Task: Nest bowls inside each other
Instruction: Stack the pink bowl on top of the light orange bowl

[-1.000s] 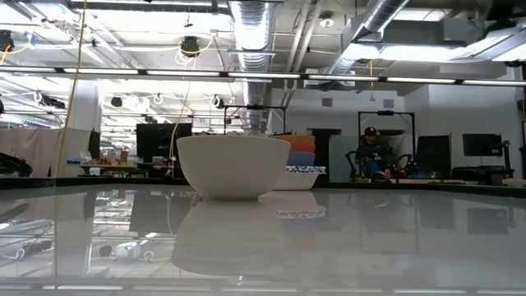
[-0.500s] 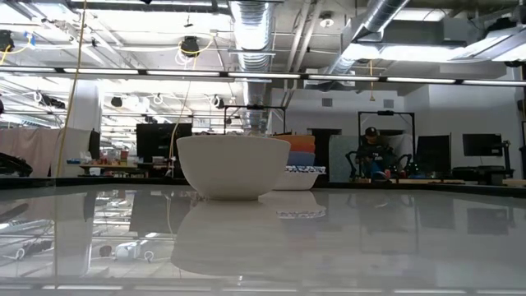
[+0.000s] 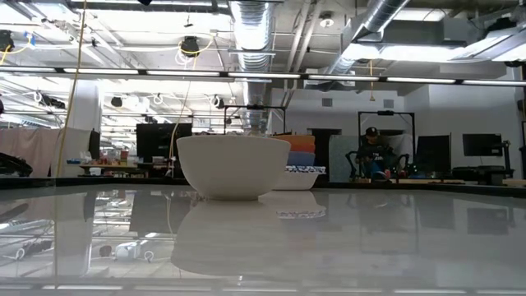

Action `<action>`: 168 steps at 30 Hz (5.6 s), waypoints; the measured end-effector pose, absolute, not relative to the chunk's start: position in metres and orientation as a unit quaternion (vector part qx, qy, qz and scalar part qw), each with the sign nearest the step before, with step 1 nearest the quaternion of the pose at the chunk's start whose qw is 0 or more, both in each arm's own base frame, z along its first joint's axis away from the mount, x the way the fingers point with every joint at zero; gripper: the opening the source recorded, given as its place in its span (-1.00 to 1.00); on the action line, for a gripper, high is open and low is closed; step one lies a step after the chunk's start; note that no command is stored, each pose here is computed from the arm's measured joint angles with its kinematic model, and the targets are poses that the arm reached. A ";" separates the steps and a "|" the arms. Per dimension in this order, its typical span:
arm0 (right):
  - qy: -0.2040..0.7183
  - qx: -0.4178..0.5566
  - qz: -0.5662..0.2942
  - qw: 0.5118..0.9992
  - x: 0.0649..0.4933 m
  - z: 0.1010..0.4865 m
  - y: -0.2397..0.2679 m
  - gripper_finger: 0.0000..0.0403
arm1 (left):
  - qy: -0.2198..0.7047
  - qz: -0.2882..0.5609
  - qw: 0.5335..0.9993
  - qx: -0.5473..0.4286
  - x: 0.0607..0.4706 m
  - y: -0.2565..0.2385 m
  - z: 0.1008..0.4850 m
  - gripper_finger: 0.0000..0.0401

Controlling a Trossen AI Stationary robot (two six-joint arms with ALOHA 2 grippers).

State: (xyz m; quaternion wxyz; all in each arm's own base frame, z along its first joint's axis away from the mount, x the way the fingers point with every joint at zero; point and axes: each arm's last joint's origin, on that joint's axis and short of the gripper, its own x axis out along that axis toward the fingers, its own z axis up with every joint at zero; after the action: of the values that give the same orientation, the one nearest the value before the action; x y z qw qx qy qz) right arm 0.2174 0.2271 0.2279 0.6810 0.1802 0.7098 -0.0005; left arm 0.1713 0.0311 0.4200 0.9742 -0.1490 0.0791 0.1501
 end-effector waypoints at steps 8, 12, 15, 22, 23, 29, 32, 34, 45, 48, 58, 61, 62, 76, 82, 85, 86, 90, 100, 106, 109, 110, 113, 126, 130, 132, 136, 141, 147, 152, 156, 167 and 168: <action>0.728 0.137 0.002 0.672 0.223 0.206 0.233 -0.14 | 0.079 0.150 0.974 -0.149 0.171 0.031 0.420 0.12; 0.739 0.120 0.004 0.663 0.226 0.194 0.236 -0.25 | 0.079 0.150 0.974 -0.149 0.171 0.031 0.420 0.12; 0.744 0.112 0.001 0.658 0.227 0.188 0.237 -0.49 | 0.079 0.150 0.974 -0.149 0.171 0.031 0.420 0.12; 0.744 0.120 -0.001 0.657 0.233 0.190 0.229 -0.93 | 0.079 0.151 0.974 -0.149 0.171 0.031 0.420 0.12; 0.742 0.121 -0.002 0.660 0.235 0.191 0.226 -0.93 | 0.079 0.152 0.974 -0.149 0.171 0.031 0.420 0.12; 0.730 0.155 -0.037 0.665 0.241 0.200 0.185 -0.97 | 0.081 0.153 0.974 -0.149 0.171 0.031 0.420 0.12; 0.711 0.183 -0.058 0.676 0.241 0.211 0.153 -0.97 | 0.088 0.161 0.972 -0.148 0.171 0.032 0.418 0.12; 0.697 0.196 -0.077 0.685 0.240 0.218 0.130 -0.98 | 0.093 0.177 0.969 -0.147 0.170 0.032 0.417 0.12; 0.520 0.414 -0.301 0.684 0.234 0.269 -0.020 -0.98 | 0.098 0.224 0.957 -0.156 0.168 0.035 0.414 0.12; 0.459 0.441 -0.321 0.701 0.230 0.283 -0.055 -0.98 | 0.098 0.224 0.957 -0.156 0.168 0.035 0.414 0.12; 0.346 0.431 -0.331 0.765 0.224 0.345 -0.126 -0.98 | 0.095 0.236 0.954 -0.160 0.168 0.035 0.414 0.12; 0.334 0.432 -0.314 0.776 0.228 0.356 -0.144 -0.98 | 0.096 0.236 0.954 -0.160 0.168 0.035 0.414 0.12; 0.332 0.431 -0.313 0.778 0.230 0.359 -0.151 -0.98 | 0.096 0.236 0.954 -0.160 0.168 0.035 0.414 0.12; 0.336 0.441 -0.238 0.797 0.269 0.364 -0.219 -0.98 | 0.112 0.239 0.950 -0.165 0.167 0.035 0.410 0.12; 0.348 0.457 -0.227 0.787 0.281 0.349 -0.236 -0.98 | 0.112 0.239 0.950 -0.166 0.167 0.035 0.410 0.12; 0.359 0.462 -0.224 0.779 0.286 0.339 -0.240 -0.98 | 0.112 0.239 0.950 -0.166 0.167 0.035 0.410 0.12; 0.364 0.463 -0.219 0.778 0.287 0.336 -0.241 -0.98 | 0.112 0.239 0.950 -0.166 0.167 0.035 0.410 0.12; 0.374 0.468 -0.214 0.772 0.292 0.327 -0.244 -0.98 | 0.112 0.239 0.950 -0.166 0.167 0.035 0.410 0.12; 0.367 0.459 -0.251 0.769 0.284 0.327 -0.254 -0.98 | 0.112 0.239 0.950 -0.166 0.167 0.035 0.410 0.12; 0.379 0.465 -0.259 0.757 0.287 0.317 -0.259 -0.98 | 0.112 0.234 0.951 -0.170 0.167 0.035 0.410 0.12; 0.389 0.469 -0.258 0.750 0.292 0.306 -0.263 -0.98 | 0.116 0.234 0.950 -0.170 0.169 0.035 0.409 0.12; 0.393 0.470 -0.258 0.748 0.294 0.303 -0.263 -0.98 | 0.119 0.233 0.950 -0.173 0.169 0.035 0.409 0.12; 0.393 0.472 -0.253 0.748 0.299 0.298 -0.265 -0.98 | 0.122 0.230 0.949 -0.177 0.170 0.035 0.408 0.12; 0.406 0.469 -0.261 0.740 0.302 0.291 -0.265 -0.98 | 0.132 0.231 0.946 -0.187 0.170 0.035 0.406 0.12; 0.420 0.465 -0.272 0.730 0.304 0.284 -0.264 -0.98 | 0.132 0.231 0.945 -0.188 0.170 0.035 0.406 0.12; 0.426 0.466 -0.271 0.727 0.304 0.282 -0.264 -0.98 | 0.132 0.231 0.945 -0.189 0.170 0.035 0.406 0.12; 0.429 0.463 -0.269 0.727 0.308 0.277 -0.265 -0.98 | 0.131 0.231 0.945 -0.192 0.170 0.035 0.406 0.12; 0.430 0.454 -0.285 0.727 0.308 0.277 -0.266 -0.98 | 0.131 0.231 0.945 -0.192 0.170 0.035 0.405 0.12; 0.436 0.452 -0.291 0.722 0.307 0.276 -0.265 -0.94 | 0.130 0.232 0.943 -0.199 0.170 0.035 0.405 0.12; 0.428 0.445 -0.289 0.732 0.308 0.277 -0.267 -0.89 | 0.129 0.232 0.943 -0.200 0.170 0.035 0.405 0.12; 0.427 0.446 -0.291 0.731 0.308 0.277 -0.267 -0.75 | 0.129 0.232 0.943 -0.200 0.170 0.035 0.405 0.12; 0.431 0.436 -0.289 0.735 0.309 0.277 -0.266 -0.18 | 0.137 0.233 0.942 -0.200 0.170 0.035 0.404 0.12; 0.431 0.436 -0.289 0.735 0.309 0.277 -0.266 -0.15 | 0.141 0.234 0.941 -0.199 0.169 0.035 0.403 0.12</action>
State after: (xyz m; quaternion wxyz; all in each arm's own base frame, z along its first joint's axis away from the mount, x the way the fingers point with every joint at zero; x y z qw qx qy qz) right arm 0.3088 -0.2661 0.2768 0.7351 0.4363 0.4309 -0.2890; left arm 0.1694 0.0346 0.4032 0.9410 -0.1994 0.1414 0.2341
